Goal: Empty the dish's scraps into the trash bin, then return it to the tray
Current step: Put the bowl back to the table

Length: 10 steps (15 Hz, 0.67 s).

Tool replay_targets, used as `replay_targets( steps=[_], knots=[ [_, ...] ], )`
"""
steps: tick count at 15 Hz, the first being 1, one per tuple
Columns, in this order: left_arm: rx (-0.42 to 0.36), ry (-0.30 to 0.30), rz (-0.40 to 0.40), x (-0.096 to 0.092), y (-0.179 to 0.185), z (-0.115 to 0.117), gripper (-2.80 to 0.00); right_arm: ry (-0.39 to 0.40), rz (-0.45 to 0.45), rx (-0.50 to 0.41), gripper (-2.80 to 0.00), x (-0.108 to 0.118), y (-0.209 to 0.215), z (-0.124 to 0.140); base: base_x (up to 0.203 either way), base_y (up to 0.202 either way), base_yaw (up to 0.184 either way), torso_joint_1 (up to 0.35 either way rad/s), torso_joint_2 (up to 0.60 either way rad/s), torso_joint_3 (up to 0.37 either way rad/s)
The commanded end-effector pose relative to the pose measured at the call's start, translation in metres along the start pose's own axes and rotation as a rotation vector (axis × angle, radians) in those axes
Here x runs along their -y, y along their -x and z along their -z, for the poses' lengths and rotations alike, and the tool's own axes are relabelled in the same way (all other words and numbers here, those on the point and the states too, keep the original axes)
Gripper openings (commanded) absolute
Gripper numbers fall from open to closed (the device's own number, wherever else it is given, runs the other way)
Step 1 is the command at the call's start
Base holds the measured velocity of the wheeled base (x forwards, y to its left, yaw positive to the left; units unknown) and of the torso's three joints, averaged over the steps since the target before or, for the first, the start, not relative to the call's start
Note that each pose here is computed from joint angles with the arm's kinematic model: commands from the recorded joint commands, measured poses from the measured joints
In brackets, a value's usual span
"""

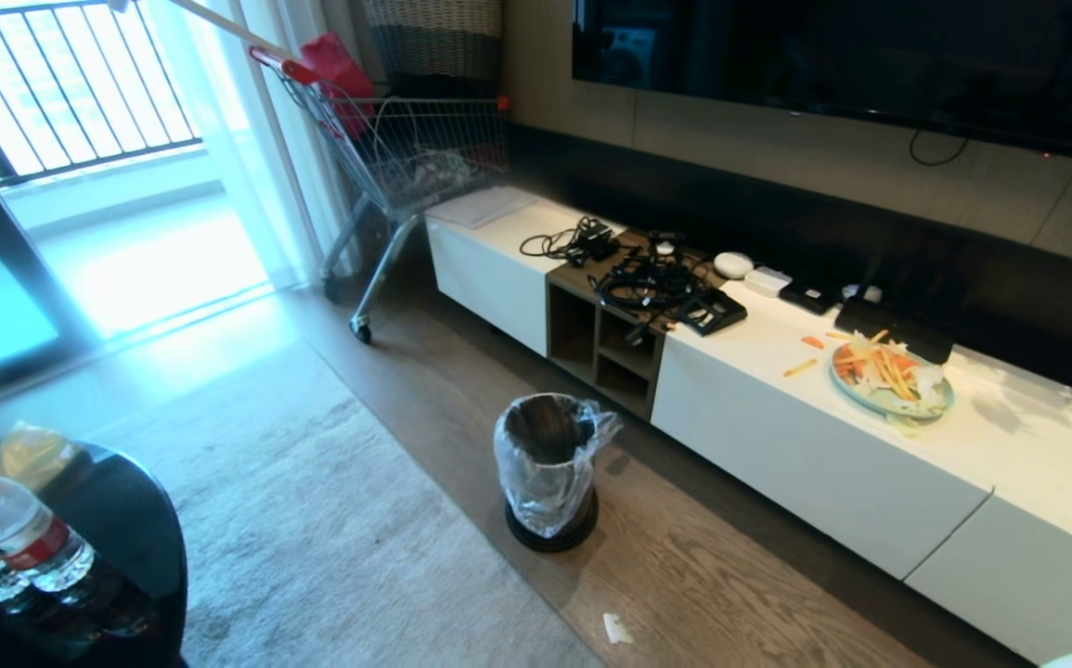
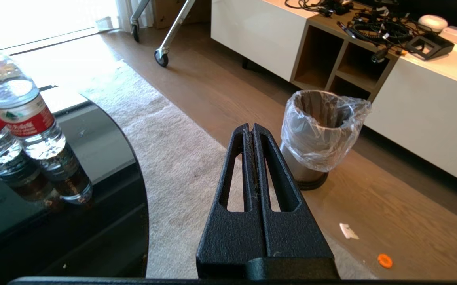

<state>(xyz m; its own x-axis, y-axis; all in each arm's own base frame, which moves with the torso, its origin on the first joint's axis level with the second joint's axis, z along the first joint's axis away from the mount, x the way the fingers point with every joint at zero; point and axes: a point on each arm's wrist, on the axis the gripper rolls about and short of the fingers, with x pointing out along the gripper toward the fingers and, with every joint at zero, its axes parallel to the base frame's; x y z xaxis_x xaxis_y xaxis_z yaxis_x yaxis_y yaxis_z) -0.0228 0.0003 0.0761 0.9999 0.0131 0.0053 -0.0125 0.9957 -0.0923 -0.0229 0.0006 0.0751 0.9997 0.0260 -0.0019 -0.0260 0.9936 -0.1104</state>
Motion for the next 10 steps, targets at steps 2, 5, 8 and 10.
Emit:
replay_targets(
  steps=[2, 5, 8, 10],
  knots=[
    [0.001, 0.002, -0.001, 0.0, 0.0, 0.0, -2.8, 0.001, 0.0, -0.001, -2.8, 0.0, -0.0001, 0.0, -0.186, 0.0, -0.001, 0.002, 0.0, 0.003],
    [0.001, 0.003, -0.001, 0.0, 0.0, 0.0, -2.8, 0.001, 0.0, -0.001, -2.8, 0.0, -0.0001, 0.0, -0.191, 0.0, 0.001, 0.005, 0.0, 0.003],
    [0.001, 0.001, -0.001, 0.0, 0.0, 0.0, -2.8, 0.001, 0.0, -0.001, -2.8, 0.0, -0.0001, 0.0, -0.187, 0.0, -0.001, 0.001, 0.0, 0.0],
    [0.001, 0.001, -0.001, 0.0, 0.0, 0.0, -2.8, 0.001, 0.0, -0.001, -2.8, 0.0, -0.0001, 0.0, -0.176, 0.0, -0.001, 0.001, 0.0, 0.005]
  ],
)
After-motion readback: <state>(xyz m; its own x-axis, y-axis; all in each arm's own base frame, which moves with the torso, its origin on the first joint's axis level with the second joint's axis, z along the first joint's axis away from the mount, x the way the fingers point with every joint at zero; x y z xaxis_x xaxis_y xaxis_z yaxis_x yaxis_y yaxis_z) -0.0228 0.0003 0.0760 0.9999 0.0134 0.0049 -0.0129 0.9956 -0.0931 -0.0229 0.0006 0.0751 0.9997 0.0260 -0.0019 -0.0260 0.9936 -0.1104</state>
